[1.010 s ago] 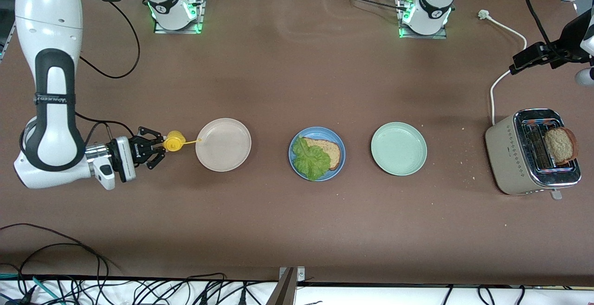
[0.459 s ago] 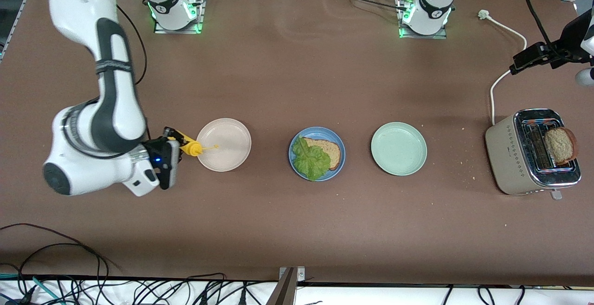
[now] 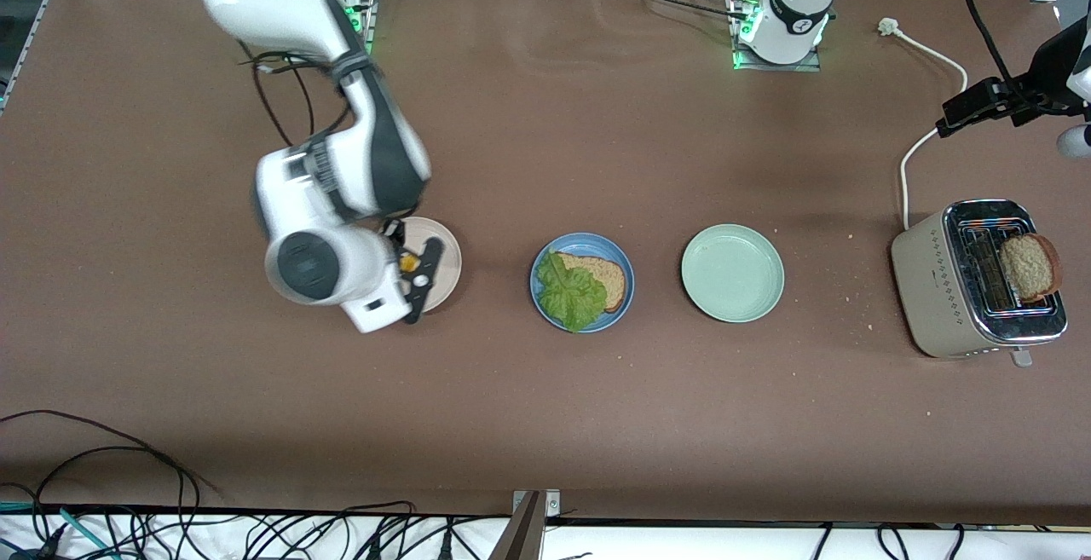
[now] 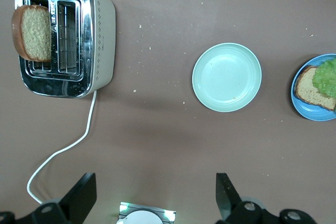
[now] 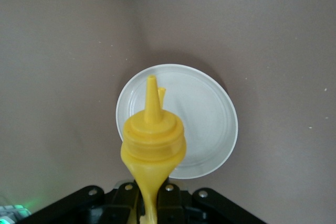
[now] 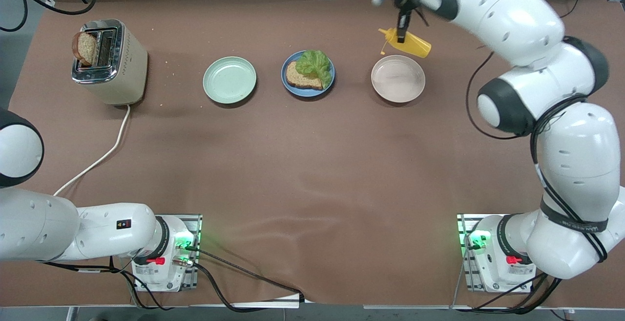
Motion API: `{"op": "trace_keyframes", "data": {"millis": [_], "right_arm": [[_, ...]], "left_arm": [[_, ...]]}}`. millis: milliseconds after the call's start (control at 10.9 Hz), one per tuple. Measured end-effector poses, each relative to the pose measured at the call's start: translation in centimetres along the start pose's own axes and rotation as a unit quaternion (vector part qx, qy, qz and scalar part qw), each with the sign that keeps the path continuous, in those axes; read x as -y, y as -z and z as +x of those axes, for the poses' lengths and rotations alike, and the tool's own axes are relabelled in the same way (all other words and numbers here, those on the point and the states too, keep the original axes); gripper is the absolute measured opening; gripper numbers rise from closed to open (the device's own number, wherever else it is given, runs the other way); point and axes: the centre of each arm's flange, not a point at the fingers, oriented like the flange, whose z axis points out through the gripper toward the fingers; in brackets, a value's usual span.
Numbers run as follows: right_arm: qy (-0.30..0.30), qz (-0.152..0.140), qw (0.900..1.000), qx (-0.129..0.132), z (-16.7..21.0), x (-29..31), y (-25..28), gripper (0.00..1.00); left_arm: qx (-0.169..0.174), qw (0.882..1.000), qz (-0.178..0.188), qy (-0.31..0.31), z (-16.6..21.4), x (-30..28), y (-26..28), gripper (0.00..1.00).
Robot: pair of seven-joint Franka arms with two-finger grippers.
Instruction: Make sandwich in blue plate with both arms
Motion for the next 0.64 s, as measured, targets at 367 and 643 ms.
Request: {"op": "trace_keyframes", "data": {"millis": [367,643], "right_arm": [[-0.005,-0.162,0.979,0.126,11.2,13.4,-0.7,0.09],[0.016,-0.251,0.95,0.184,15.3,19.2,-2.9,0.09]], "left_arm": [[0.0,1.0,0.0,0.0,0.0,0.0,0.0,1.0],[0.001,1.0,0.0,0.0,0.0,0.0,0.0,1.0]]}}
